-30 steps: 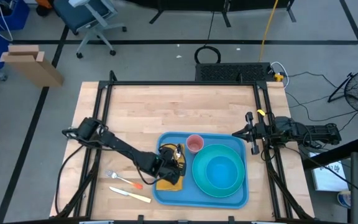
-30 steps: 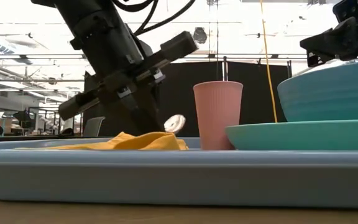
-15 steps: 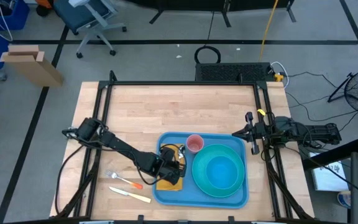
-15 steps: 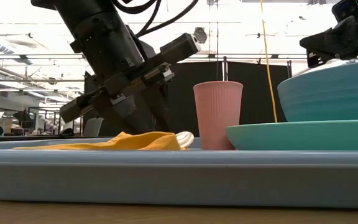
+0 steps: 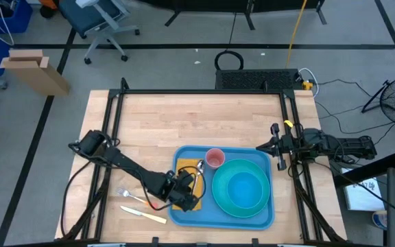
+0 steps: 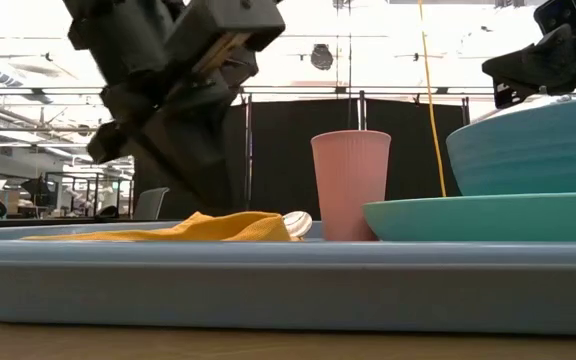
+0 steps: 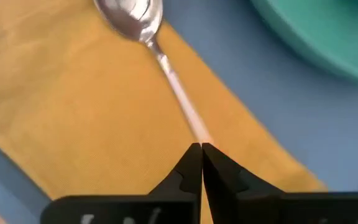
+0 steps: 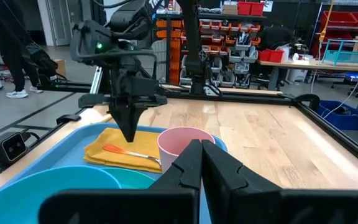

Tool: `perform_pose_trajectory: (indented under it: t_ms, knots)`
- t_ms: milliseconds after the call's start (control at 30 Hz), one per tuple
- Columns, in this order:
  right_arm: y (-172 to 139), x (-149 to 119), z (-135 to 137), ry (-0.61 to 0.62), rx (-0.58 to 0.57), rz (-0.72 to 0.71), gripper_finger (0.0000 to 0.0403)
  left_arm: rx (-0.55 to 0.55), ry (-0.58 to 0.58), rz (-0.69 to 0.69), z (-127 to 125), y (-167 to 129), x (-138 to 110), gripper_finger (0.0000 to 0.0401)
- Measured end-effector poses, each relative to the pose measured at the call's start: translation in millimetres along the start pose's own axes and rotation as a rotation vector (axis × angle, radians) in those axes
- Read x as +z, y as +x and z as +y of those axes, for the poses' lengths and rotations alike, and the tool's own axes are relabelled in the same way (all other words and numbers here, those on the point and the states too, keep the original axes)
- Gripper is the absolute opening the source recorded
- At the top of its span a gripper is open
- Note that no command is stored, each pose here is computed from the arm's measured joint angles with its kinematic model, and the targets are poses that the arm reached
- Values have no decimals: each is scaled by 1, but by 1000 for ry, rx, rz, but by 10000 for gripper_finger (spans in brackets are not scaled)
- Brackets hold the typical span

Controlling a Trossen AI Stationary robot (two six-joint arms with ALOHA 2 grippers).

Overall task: Set up tray
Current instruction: Adjust the yellow napkin on the light blue tray

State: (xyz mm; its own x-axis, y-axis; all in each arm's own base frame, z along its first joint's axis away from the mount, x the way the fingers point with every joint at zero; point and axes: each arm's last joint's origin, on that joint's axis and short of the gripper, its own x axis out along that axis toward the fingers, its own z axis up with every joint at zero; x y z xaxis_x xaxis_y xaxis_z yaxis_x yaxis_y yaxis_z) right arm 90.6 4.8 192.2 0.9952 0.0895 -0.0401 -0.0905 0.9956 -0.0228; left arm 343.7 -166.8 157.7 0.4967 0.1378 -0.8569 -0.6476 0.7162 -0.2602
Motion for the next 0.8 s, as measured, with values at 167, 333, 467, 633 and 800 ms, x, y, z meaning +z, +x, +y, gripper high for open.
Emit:
perform_pose_trajectory:
  t_ms: [167, 333, 467, 633, 800]
  knots:
    - [0, 0, 0, 7, -1, 1, 0, 5, 11, 4, -2, -3, -10, 3]
    - [1, 0, 0, 14, -1, 1, 0, 4, 3, 7, -4, -6, -17, 2]
    - [1, 0, 0, 24, -1, 2, 0, 13, -11, 3, -5, -5, -23, 2]
    - [2, -4, 0, 25, -1, 14, 0, 35, -20, 30, -5, 10, -34, 1]
    - [4, -6, 0, 23, -2, 2, 0, 32, -30, 27, -6, 16, -36, 1]
